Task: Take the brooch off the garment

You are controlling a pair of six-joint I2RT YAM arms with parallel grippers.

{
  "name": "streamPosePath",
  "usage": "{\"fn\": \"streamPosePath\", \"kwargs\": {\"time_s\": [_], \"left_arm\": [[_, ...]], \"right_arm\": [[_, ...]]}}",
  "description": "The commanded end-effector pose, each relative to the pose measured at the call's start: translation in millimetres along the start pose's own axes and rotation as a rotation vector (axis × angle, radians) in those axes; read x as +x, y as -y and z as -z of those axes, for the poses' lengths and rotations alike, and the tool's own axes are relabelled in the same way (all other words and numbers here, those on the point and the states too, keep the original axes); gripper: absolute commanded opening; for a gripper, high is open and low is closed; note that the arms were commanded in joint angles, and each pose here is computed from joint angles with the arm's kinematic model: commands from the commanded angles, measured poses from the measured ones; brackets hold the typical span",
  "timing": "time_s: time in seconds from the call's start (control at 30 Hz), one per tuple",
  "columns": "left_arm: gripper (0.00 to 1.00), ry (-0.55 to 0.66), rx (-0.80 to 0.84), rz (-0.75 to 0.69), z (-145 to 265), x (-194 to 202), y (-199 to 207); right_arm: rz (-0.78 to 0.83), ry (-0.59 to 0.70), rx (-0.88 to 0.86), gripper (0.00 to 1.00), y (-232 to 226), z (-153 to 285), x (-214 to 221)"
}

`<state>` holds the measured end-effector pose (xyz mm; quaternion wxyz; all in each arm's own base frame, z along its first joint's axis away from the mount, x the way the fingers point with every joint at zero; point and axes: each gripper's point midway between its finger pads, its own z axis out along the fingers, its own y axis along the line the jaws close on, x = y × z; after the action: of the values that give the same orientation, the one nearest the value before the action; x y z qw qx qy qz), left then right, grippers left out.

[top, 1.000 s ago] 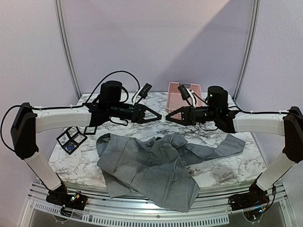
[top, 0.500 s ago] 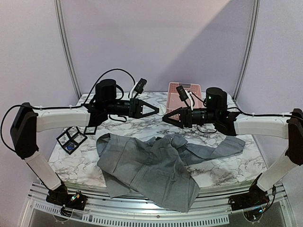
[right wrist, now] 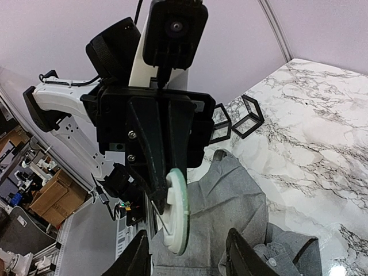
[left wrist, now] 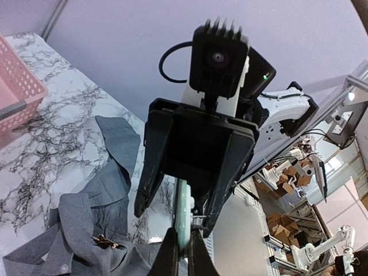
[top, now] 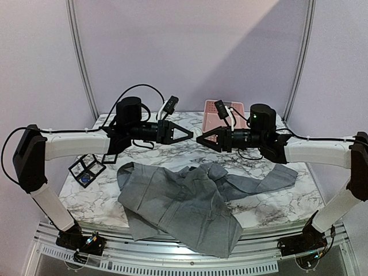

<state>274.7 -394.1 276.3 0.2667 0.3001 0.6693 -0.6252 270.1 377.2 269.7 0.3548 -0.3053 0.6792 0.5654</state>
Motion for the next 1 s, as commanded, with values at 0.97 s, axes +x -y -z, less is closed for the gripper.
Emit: {"fn": "streamPosePath", "kwargs": {"time_s": [0.97], "left_arm": [[0.00,-0.033,0.031,-0.005,-6,12,1]], "right_arm": [[-0.045,0.015,0.105,0.18,23,-11,-8]]}}
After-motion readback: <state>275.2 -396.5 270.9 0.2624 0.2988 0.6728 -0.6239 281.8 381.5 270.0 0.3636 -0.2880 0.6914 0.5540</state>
